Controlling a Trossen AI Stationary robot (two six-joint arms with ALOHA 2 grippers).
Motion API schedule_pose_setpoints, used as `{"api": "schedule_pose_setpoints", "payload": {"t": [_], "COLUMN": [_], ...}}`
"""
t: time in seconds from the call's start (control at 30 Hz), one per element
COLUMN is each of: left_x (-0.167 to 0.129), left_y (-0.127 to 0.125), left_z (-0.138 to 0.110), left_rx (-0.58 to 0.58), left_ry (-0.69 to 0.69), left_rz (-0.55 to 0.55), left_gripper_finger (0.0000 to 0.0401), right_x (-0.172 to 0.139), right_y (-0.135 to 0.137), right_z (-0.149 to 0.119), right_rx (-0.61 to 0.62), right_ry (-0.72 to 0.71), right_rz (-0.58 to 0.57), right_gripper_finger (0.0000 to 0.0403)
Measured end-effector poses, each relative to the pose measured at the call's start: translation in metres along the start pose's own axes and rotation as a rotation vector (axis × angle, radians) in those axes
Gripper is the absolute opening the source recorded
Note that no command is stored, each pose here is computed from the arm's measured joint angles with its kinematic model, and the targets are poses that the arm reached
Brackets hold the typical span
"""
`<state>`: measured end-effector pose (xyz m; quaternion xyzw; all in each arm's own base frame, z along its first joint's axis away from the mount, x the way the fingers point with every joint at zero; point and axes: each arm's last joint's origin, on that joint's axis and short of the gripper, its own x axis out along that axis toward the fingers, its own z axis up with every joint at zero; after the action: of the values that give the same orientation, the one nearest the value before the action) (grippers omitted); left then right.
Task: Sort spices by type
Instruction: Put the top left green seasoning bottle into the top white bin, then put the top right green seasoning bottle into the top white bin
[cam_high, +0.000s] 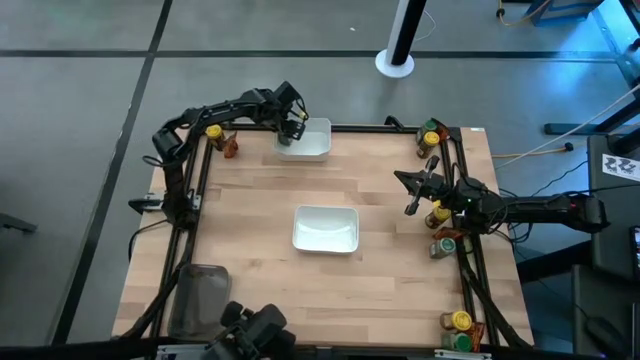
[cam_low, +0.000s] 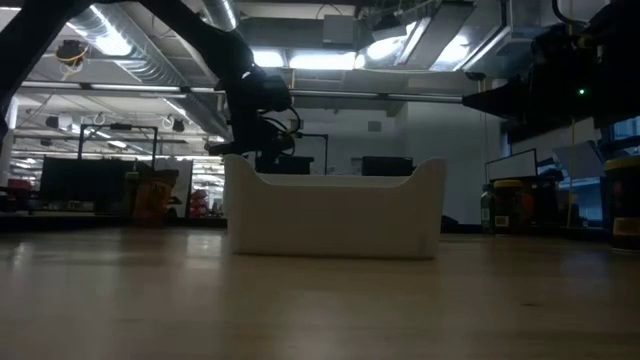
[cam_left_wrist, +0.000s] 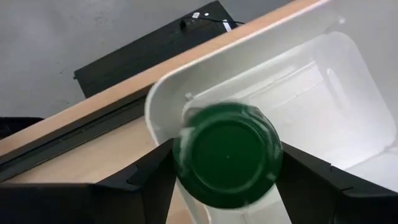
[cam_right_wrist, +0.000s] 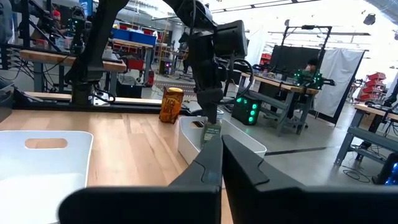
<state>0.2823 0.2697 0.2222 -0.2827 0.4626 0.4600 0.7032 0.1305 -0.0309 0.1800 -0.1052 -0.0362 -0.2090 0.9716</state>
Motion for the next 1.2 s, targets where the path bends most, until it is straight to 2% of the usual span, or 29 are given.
{"api": "schedule_pose_setpoints", "payload": {"t": [0.4,0.63,0.83,1.03,1.2], "left_x": [-0.052,-0.090,-0.119,-0.125,-0.119], "left_y": [0.001,-0.015,-0.039,-0.072,-0.083], "left_z": [0.002,-0.009,-0.025,-0.045,-0.065], "left_rx": [0.047,0.176,0.301,0.441,0.486], "left_ry": [-0.130,-0.215,-0.299,-0.422,-0.535], "left_rz": [-0.045,-0.100,-0.126,-0.198,-0.265], "left_gripper_finger": [0.0235,0.0235,0.0235,0.0235,0.0235], "right_x": [0.000,0.000,0.000,0.000,0.000], "right_y": [0.000,-0.001,-0.001,-0.001,-0.001], "right_z": [0.000,0.000,0.000,-0.001,-0.003], "right_rx": [0.001,0.000,0.000,-0.003,-0.018], "right_ry": [-0.003,0.004,0.009,0.018,0.036], "right_rz": [-0.007,-0.034,-0.033,-0.031,-0.034], "right_gripper_finger": [0.0010,0.0010,0.0010,0.0010,0.0010]}}
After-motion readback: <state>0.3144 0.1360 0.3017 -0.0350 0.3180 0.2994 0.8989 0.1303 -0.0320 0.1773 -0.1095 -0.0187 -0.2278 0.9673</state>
